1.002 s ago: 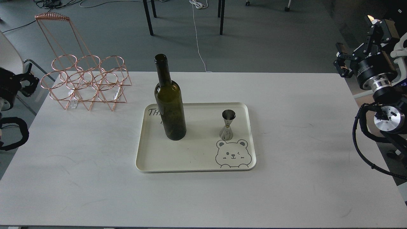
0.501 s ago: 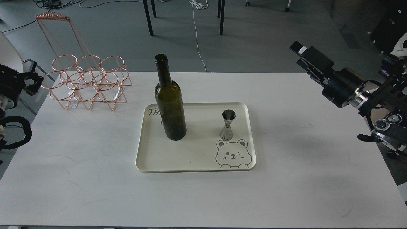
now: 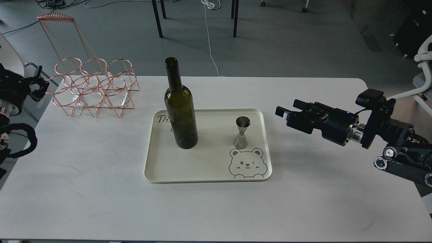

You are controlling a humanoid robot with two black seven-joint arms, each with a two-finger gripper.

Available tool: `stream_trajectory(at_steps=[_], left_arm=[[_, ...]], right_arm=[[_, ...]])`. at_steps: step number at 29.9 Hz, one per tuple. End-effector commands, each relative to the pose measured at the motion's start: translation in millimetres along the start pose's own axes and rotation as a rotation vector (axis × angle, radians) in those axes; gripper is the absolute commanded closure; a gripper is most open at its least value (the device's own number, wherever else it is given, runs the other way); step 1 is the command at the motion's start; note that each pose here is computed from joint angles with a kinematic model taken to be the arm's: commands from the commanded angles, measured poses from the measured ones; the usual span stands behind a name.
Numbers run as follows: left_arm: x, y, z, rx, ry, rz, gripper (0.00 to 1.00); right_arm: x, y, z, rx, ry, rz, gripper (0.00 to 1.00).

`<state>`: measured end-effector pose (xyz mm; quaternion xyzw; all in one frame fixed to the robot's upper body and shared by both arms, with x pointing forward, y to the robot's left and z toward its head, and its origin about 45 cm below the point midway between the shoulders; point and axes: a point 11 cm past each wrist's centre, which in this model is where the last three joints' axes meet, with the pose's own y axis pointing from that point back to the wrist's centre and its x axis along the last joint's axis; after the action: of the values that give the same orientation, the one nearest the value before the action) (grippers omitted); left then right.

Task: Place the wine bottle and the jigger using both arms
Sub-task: 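Reach the right gripper to the steel jigger and grasp it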

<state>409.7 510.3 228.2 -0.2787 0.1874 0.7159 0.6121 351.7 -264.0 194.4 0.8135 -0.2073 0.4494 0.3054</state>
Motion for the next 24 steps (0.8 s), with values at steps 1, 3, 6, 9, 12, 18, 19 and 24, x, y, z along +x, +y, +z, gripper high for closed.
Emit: stream_trajectory(at_steps=[1,3,6,9,12,18,19,24], left_arm=[[0.6,0.5,-0.1,-0.001,0.000,0.001,0.01],[1.6,1.0,-0.4,0.001,-0.001,0.004,0.01],[1.0,0.6,0.1,-0.002,-0.001,0.003,0.01],[1.1,0.6,0.1,-0.002,-0.001,0.003,0.01],[1.4,1.0,-1.0,0.000,0.000,0.004,0.01],[2.8,1.3,2.3,-0.004,-0.005,0.006,0.01],[3.1,1.3,3.1,-0.005,-0.007,0.007,0.01],[4.1,1.9,3.0,-0.004,-0.008,0.009,0.01]], right_arm=[[-18.5,-6.5,1.8,0.016,0.071,-0.074,0.04],[-26.1,-11.9,7.5,0.017,0.137,-0.110,0.05],[-30.4,-25.9,10.5,0.028,0.216,-0.117,0.05],[-27.5,-45.0,10.1,0.040,0.277,-0.127,0.07],[-31.9,-66.6,6.4,0.054,0.324,-0.139,0.10],[-42.9,-97.7,-11.8,0.102,0.360,-0.145,0.14],[-43.0,-100.3,-13.5,0.106,0.363,-0.145,0.14],[-44.4,-107.1,-17.6,0.115,0.371,-0.146,0.19]])
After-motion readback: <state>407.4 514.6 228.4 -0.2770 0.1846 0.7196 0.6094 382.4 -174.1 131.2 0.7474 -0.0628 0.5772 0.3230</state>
